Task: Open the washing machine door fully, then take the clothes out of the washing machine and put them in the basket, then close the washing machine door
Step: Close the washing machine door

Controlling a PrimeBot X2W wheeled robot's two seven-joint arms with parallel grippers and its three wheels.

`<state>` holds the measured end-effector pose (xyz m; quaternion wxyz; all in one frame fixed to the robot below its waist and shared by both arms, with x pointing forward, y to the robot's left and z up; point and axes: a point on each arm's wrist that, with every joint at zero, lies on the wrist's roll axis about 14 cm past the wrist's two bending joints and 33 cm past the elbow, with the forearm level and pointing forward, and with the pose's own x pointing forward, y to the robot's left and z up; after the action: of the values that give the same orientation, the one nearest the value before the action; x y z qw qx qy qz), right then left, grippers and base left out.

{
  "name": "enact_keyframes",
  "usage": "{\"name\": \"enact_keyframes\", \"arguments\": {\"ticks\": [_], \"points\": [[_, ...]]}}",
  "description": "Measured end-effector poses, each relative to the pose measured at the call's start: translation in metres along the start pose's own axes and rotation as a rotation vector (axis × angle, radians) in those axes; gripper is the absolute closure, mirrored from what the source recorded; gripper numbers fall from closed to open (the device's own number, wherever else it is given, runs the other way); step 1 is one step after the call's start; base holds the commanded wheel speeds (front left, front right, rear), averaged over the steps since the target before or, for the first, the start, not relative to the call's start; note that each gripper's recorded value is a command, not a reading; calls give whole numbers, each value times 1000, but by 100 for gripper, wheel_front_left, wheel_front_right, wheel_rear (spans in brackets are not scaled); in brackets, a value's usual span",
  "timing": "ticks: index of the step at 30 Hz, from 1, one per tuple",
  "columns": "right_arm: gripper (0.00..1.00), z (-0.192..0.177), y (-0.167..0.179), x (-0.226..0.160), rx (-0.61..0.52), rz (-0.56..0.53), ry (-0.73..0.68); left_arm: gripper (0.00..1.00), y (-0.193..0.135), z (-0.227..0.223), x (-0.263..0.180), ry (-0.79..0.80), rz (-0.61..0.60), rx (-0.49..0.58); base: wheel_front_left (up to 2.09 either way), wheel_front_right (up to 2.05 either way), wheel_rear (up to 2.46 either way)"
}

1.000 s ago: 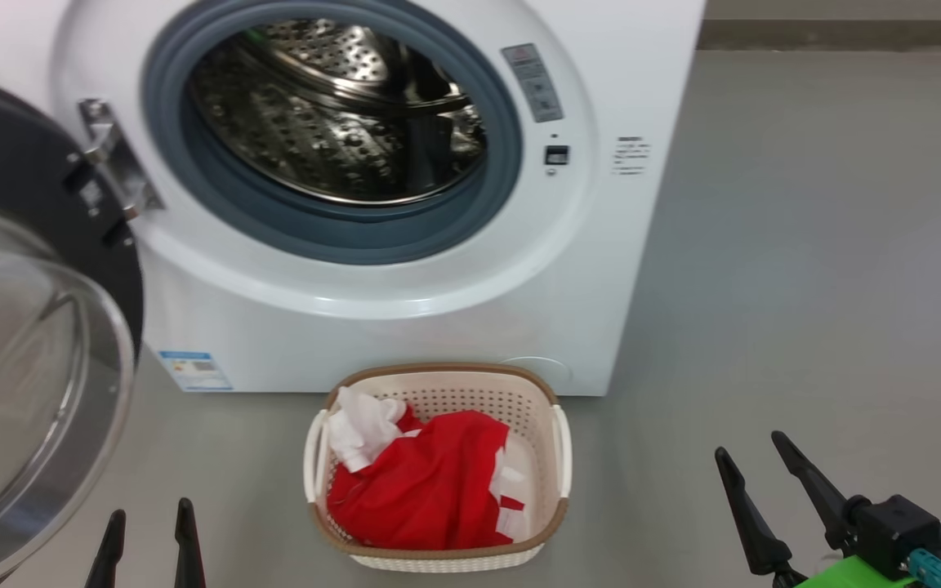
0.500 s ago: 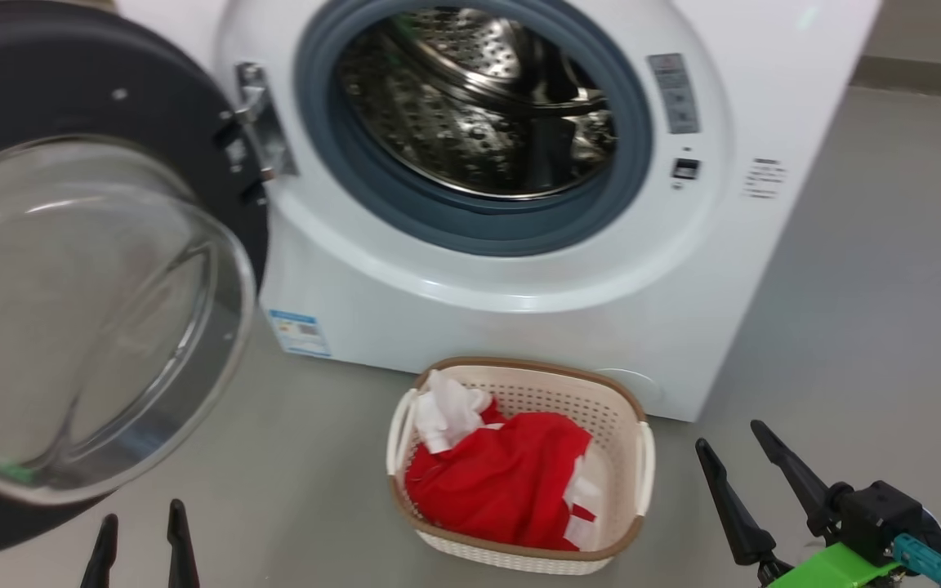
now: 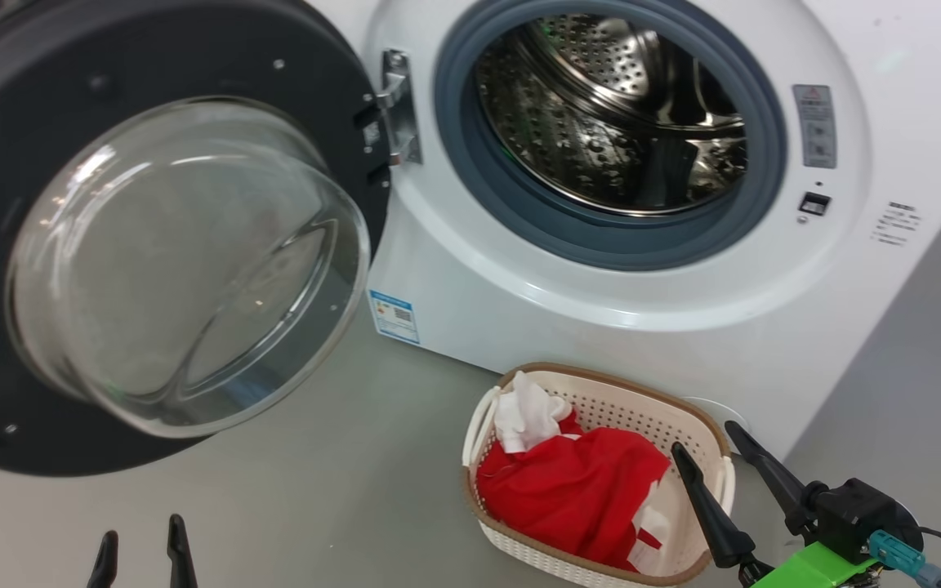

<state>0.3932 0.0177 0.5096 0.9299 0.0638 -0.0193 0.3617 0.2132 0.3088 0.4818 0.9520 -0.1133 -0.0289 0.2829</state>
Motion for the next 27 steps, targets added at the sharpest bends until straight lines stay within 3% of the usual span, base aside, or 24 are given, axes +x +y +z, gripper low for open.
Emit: {"name": "enact_keyframes", "arguments": {"ticks": [7,22,23,24,25,26,27], "points": [[0,4,15,14,-5,56,-11,0,15,2,-10,-7,56,-9,0,0,0],[0,1,21,18,4,77,-4,0,16,0,-14,0,67,-17,0,0,0],[0,1,21,18,4,77,-4,11,17,2,-13,-7,70,-31,0,0,0],[0,1,21,18,4,78,-4,55,17,6,-13,-17,75,-50,0,0,0],[0,1,21,18,4,78,-4,91,19,10,-12,-30,82,-68,0,0,0],[0,1,21,18,4,79,-4,100,21,15,-11,-47,89,-79,0,0,0],[0,1,21,18,4,79,-4,100,24,22,-10,-69,95,-83,0,0,0]]}}
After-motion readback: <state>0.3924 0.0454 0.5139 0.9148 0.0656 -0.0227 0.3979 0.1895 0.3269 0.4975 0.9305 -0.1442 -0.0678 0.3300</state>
